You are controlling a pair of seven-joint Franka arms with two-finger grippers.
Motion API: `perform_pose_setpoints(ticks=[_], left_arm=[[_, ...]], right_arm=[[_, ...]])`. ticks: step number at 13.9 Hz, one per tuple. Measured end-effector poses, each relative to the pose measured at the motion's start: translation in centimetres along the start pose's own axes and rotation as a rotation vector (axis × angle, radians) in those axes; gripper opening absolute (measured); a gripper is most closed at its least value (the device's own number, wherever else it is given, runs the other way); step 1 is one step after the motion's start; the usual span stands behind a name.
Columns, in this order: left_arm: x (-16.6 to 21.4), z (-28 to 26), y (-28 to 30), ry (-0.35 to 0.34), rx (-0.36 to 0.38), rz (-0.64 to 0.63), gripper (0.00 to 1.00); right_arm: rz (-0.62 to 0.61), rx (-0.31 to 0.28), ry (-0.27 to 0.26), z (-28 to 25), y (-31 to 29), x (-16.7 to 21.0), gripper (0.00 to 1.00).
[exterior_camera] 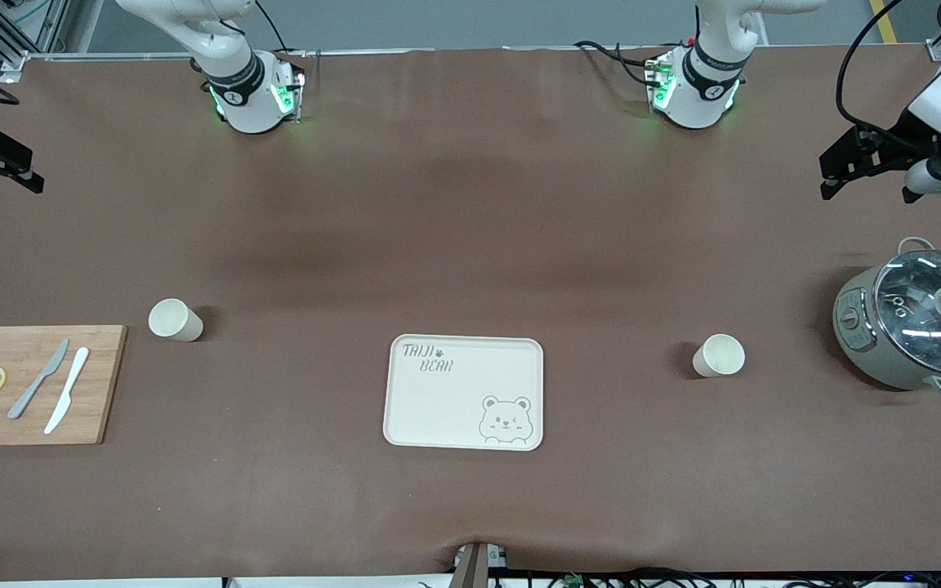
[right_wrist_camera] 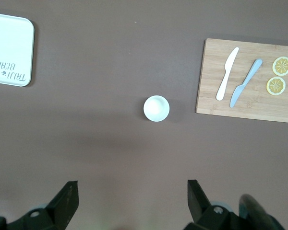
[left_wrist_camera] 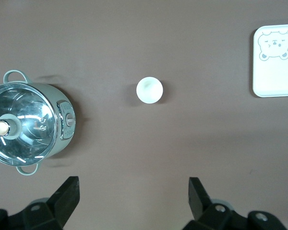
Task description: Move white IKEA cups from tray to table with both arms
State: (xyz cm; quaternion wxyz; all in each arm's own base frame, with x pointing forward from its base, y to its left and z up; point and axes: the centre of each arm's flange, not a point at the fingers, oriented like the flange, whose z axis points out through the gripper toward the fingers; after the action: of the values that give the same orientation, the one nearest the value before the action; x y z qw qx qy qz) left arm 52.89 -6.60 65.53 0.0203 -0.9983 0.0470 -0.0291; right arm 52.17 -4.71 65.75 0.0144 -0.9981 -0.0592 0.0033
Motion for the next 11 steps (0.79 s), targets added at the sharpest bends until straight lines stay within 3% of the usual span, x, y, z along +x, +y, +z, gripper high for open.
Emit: perform_pose_setpoints(ticks=[11], left_arm=[[0.2,0.4,-2.9,-0.002,0.002,-0.053,1.00]], right_arm=[[0.001,-0.005,-0.004,0.0,0.1,0.0,1.00]])
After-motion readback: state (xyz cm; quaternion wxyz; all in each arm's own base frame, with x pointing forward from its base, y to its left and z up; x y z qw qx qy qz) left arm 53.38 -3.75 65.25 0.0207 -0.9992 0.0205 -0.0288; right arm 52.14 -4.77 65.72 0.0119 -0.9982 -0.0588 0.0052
